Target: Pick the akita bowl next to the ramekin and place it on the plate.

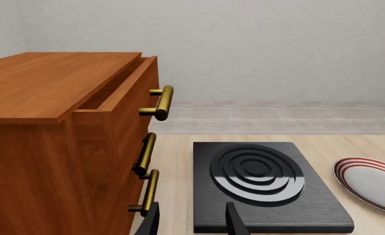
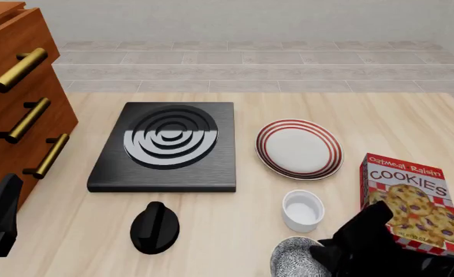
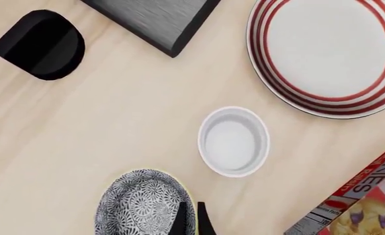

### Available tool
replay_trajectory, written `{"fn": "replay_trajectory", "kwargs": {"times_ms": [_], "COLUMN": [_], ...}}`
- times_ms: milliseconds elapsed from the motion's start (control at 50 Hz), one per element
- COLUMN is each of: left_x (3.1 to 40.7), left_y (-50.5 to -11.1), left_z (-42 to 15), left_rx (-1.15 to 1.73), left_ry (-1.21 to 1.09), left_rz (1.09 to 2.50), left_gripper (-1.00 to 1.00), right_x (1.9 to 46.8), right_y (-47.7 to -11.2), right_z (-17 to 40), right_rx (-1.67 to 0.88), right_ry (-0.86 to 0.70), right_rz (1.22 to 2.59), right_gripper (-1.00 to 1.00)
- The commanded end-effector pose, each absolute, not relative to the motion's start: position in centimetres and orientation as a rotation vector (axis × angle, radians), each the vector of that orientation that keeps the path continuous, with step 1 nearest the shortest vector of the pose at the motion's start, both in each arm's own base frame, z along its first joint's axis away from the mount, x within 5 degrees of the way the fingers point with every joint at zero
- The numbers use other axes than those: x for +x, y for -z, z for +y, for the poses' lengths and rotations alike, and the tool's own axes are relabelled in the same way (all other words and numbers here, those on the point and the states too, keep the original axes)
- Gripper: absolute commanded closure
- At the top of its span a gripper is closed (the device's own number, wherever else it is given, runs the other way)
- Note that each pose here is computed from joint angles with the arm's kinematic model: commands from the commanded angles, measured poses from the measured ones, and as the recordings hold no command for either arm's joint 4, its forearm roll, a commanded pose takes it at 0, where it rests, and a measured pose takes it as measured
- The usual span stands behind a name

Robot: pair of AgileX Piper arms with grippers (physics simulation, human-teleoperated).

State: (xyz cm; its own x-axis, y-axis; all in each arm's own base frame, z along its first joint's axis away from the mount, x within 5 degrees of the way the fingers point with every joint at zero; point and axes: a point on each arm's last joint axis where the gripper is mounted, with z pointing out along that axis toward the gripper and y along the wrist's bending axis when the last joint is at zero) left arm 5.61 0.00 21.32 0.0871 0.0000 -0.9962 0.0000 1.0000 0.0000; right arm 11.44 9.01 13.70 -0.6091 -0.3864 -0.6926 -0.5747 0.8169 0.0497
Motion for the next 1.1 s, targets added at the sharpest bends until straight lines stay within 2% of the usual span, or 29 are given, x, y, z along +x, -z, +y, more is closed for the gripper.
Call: {"fn": "replay_trajectory", "kwargs": {"times_ms": [20, 1100], "left_x": [5.6, 5.6], "left_y": [-21.3, -21.3], "left_z": [0.0, 0.0], "left_rx": [0.000, 0.000], "left_ry": [0.000, 0.000], "left_rz": [1.484, 1.484], "left_gripper": [-1.00, -1.00], "right_x": [11.3, 11.0], "right_y": [-14.1, -19.0], "right_z": [9.0, 9.9], "right_rx": [-0.724, -0.739], "right_ry": [-0.346, -0.421], "right_rz": [2.283, 2.198], "right_gripper": [1.00, 1.00]}}
